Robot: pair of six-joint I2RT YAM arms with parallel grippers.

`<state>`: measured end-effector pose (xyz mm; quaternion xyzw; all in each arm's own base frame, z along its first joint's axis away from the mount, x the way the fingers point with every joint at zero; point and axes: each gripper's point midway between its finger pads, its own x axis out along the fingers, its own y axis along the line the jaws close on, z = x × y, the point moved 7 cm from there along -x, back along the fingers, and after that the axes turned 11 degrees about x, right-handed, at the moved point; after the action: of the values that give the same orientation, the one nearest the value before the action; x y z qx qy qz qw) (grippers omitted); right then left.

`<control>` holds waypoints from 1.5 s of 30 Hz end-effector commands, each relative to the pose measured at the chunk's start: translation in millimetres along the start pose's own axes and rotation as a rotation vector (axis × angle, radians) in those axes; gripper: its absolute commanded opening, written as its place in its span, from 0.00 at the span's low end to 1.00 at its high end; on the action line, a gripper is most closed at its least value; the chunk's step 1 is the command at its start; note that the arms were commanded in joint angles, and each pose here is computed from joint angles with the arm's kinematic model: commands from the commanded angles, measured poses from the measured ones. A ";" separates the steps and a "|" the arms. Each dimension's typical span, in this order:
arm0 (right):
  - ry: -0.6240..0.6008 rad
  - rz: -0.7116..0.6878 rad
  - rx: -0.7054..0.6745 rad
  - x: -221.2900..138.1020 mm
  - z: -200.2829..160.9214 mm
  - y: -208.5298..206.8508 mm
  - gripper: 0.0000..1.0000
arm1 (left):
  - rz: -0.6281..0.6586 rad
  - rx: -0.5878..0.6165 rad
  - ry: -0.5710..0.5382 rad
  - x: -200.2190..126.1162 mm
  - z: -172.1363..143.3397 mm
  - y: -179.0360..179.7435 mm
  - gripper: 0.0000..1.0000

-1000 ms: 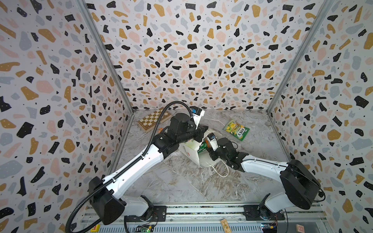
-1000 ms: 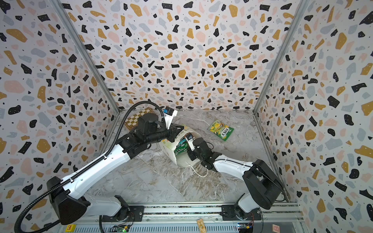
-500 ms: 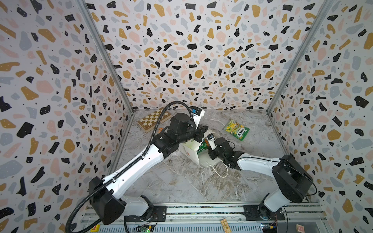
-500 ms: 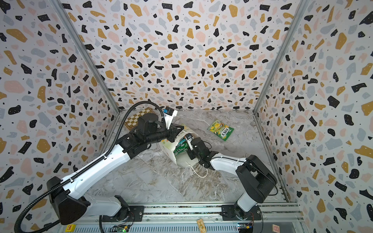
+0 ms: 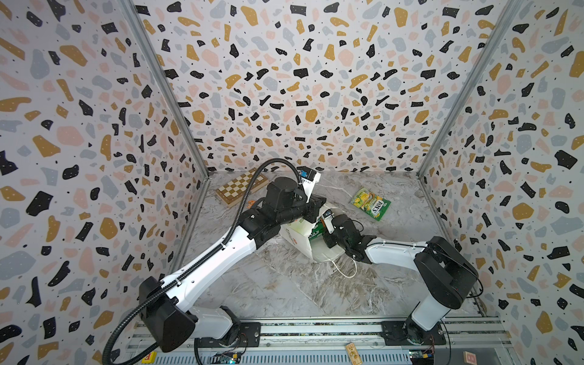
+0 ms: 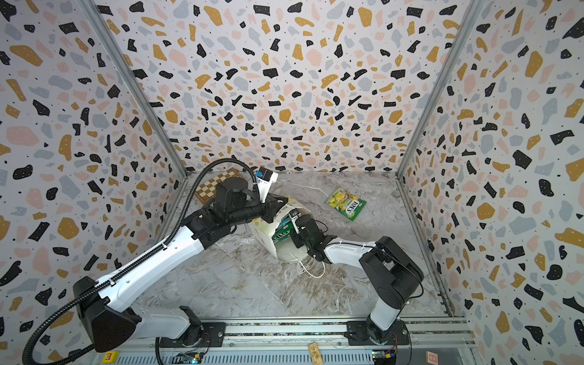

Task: Take the snacks out of the paper bag
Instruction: Pick up the snack from the paper bag.

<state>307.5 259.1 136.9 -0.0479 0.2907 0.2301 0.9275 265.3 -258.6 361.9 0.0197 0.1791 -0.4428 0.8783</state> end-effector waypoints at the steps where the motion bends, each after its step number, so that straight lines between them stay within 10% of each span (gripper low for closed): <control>1: -0.069 -0.015 0.019 3.0 21.1 -1.3 0.26 | -0.025 0.041 -0.080 -12.9 20.5 -7.7 0.00; 17: -0.048 0.082 0.027 30.1 17.6 -11.4 0.32 | -0.024 0.045 -0.073 -13.5 19.4 -7.5 0.00; 26: -0.045 0.076 0.005 21.1 18.6 -11.6 0.00 | -0.005 0.040 -0.069 -12.1 17.2 -5.2 0.00; 45: -0.028 0.175 -0.105 -45.1 25.6 -2.1 0.00 | 0.098 -0.045 -0.103 -5.7 15.4 7.6 0.00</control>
<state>297.6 245.3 164.3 -0.0674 0.2831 0.3024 0.9077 273.2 -253.8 363.1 0.0062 0.1758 -0.4014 0.8989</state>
